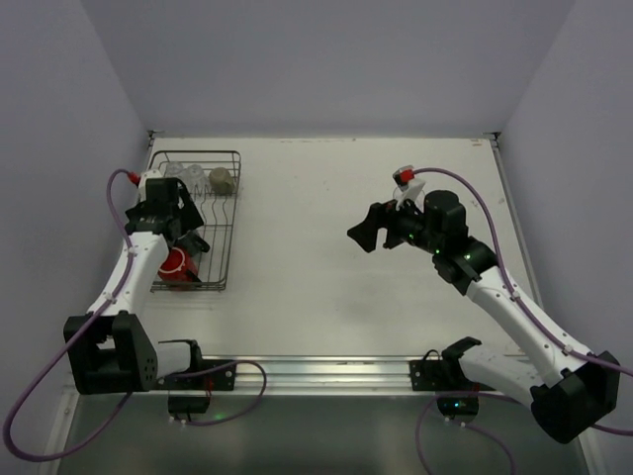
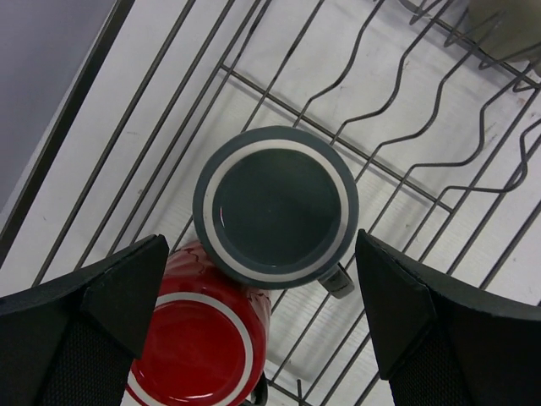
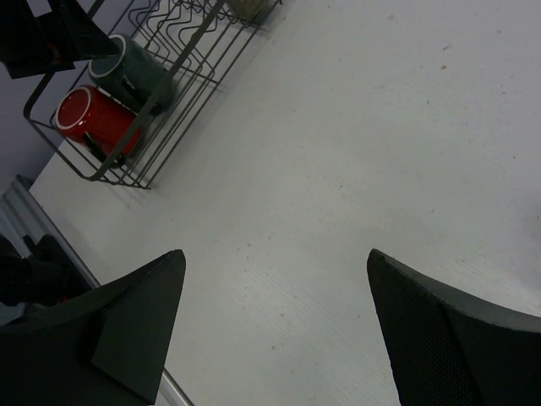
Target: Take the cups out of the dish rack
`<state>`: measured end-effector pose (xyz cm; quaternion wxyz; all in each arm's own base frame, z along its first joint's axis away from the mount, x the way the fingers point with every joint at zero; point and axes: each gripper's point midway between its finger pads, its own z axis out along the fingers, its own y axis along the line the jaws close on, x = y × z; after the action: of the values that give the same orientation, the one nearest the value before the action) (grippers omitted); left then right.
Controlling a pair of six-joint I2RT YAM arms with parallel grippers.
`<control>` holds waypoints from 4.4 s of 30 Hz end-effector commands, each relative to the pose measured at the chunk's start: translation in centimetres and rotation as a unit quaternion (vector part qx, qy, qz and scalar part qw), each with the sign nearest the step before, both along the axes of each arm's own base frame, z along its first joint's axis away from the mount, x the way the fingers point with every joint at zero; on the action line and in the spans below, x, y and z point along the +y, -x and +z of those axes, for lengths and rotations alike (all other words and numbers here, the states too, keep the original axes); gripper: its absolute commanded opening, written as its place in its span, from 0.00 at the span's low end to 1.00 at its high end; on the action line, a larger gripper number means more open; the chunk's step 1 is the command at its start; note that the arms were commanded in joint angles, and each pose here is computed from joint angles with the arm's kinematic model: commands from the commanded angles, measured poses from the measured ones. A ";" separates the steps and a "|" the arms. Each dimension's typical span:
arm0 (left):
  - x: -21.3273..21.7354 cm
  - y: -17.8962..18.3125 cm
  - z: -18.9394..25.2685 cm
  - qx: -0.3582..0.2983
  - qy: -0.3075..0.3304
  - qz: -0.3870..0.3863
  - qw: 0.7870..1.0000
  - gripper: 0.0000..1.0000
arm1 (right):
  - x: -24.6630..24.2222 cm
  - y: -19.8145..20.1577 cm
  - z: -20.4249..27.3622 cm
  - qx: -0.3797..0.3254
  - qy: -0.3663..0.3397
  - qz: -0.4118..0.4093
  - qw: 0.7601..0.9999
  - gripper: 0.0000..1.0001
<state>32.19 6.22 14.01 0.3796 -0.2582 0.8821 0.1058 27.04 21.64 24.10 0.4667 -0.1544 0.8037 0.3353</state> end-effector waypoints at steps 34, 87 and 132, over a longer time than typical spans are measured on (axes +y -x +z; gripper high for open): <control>1.3 -4.5 -2.0 -0.001 -0.023 -0.012 1.000 0.51 | 3.0 1.7 1.1 -0.020 -0.017 0.065 0.998 0.92; -24.7 7.2 21.7 -0.378 0.414 -0.462 0.687 0.06 | 5.0 4.2 7.7 -0.036 -0.281 0.087 0.955 0.88; -34.8 11.6 18.7 -0.331 0.464 -0.543 0.616 0.44 | 4.7 6.3 11.4 -0.043 -0.395 0.135 0.908 0.11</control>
<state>21.06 -29.73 28.90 0.3979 0.0912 0.6563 -0.6345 20.03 27.73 32.79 0.4043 -0.0902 0.5967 0.6873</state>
